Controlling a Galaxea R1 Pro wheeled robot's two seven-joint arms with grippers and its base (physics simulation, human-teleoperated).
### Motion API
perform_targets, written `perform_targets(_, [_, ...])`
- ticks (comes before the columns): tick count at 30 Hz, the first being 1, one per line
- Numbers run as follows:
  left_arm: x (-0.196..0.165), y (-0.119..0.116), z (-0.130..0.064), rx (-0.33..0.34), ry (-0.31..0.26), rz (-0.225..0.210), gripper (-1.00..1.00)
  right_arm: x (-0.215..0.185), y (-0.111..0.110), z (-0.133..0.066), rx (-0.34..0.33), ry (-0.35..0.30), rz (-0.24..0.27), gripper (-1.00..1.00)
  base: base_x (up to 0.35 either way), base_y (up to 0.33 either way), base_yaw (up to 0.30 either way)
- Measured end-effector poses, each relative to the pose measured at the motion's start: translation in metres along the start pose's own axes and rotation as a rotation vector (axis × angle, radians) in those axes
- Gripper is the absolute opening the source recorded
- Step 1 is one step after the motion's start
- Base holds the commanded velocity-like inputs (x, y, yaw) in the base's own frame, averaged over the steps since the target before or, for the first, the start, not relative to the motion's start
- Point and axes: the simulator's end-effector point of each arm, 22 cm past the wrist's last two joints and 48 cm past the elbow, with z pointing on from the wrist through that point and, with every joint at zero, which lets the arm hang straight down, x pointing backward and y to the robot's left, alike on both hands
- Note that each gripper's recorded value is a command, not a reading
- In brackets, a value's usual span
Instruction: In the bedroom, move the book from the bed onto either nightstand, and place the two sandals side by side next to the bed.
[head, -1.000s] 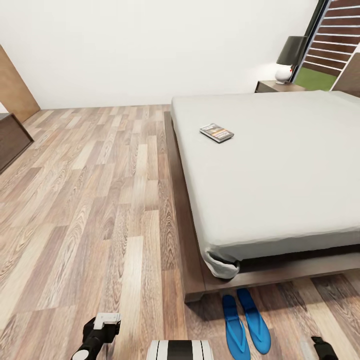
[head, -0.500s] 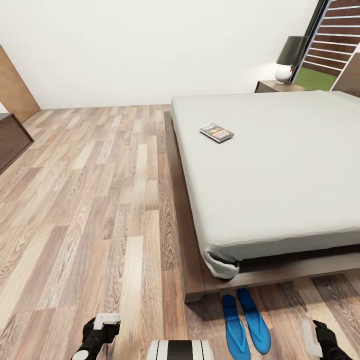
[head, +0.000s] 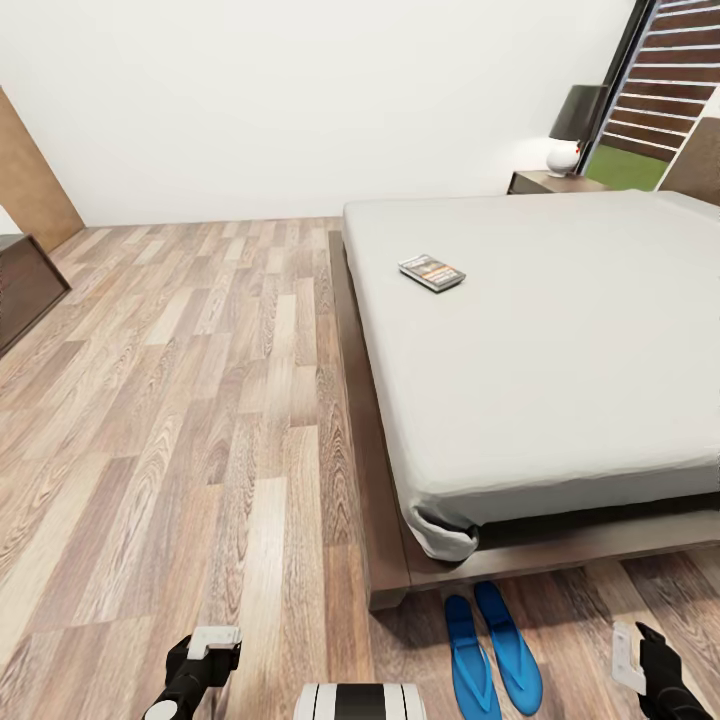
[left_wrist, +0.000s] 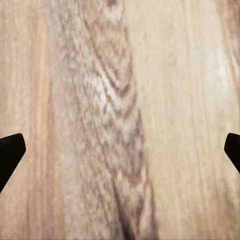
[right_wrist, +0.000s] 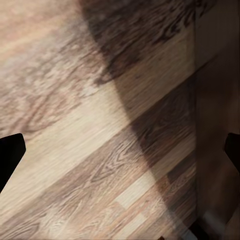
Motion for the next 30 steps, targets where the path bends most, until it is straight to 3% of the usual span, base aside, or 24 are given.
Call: perform_targets(30, [-0.0002,-0.0001,0.0,0.0,-0.001,0.0,1.0,0.0068,0.0066,-0.0027,0.005,0.025,0.047,1.0,0.0,0.0,0.0])
